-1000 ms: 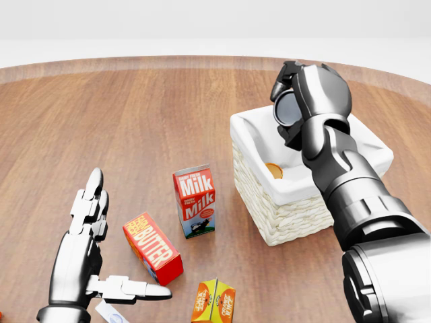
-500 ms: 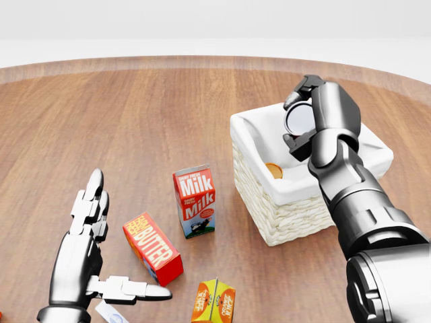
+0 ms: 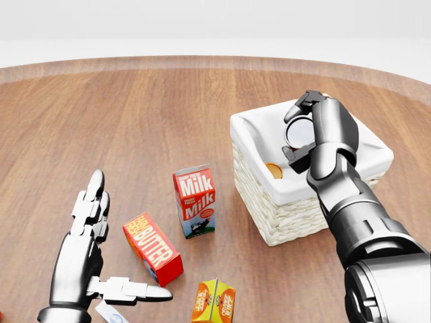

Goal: Pick up the alphabet soup and the tomato sauce, and put them in the basket.

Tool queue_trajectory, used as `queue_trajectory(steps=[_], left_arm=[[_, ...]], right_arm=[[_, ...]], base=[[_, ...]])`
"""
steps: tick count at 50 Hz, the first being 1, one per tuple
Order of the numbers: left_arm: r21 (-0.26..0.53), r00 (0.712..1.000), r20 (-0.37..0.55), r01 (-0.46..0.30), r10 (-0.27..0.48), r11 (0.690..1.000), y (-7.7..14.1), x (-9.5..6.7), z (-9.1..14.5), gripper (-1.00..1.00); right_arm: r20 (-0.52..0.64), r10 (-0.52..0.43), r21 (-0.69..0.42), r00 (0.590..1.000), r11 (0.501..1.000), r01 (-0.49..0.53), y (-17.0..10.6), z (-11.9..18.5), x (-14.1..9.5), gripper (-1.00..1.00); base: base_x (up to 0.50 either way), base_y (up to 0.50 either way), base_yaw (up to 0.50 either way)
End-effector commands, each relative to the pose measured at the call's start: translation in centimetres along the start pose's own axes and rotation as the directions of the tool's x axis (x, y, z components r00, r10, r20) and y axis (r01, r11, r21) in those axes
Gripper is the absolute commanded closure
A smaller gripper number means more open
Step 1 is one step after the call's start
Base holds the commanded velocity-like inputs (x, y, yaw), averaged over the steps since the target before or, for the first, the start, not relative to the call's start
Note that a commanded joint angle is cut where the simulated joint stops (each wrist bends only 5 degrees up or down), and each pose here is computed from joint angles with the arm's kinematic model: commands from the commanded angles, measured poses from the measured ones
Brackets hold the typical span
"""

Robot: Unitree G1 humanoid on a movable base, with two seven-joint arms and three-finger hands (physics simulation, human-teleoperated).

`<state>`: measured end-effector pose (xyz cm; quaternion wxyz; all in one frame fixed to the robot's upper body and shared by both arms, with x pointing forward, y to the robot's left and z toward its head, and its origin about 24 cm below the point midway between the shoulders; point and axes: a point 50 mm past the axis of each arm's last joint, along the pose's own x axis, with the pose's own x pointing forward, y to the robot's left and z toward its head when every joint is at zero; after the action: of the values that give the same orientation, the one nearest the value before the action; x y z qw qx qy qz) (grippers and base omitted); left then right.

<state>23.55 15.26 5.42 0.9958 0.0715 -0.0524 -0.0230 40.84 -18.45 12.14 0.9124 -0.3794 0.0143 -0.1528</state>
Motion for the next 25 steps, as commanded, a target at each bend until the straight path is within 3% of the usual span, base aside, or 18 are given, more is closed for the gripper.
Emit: queue_trajectory(steps=[1, 25], left_arm=[[-0.003, 1.0, 0.002, 0.0, 0.0, 1.0, 0.02, 0.07, 0.03, -1.0], [-0.005, 1.0, -0.002, -0.002, 0.002, 1.0, 0.11, 0.19, -0.07, -1.0]], right_arm=[[0.011, -0.012, -0.029, 1.0, 1.0, 0.012, 0.17, -0.07, -0.14, 1.0], [0.027, 0.014, -0.032, 1.0, 0.999, -0.013, 0.97, 0.51, -0.39, 1.0]], base=[[0.0, 0.0, 0.0], [0.0, 0.0, 0.0]])
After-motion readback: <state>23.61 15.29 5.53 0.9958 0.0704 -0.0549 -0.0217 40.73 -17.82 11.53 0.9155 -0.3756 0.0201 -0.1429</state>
